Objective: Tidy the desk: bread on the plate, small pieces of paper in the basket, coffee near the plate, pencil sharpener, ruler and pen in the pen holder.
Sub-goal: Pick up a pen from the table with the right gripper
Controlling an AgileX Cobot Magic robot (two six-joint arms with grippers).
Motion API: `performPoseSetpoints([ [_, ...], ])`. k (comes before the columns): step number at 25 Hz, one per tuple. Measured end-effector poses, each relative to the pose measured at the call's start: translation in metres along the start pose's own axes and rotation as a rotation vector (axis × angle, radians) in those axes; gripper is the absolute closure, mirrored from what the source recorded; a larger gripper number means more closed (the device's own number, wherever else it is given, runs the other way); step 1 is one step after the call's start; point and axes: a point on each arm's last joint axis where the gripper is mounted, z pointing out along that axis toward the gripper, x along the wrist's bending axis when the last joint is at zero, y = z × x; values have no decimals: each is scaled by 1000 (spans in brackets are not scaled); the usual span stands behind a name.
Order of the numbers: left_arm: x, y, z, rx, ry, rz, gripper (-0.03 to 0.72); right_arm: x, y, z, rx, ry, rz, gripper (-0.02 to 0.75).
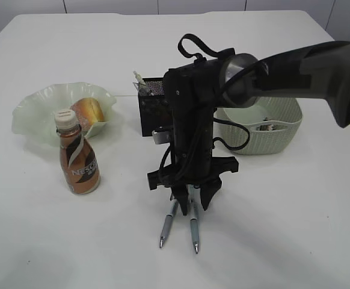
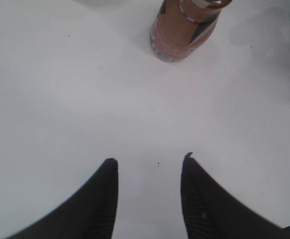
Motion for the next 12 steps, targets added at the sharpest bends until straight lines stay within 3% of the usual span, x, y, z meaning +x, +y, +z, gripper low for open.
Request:
performPoseSetpoints([
  [12, 0, 0, 0, 0, 0, 0, 381, 0, 3, 4, -15, 1, -1, 456],
])
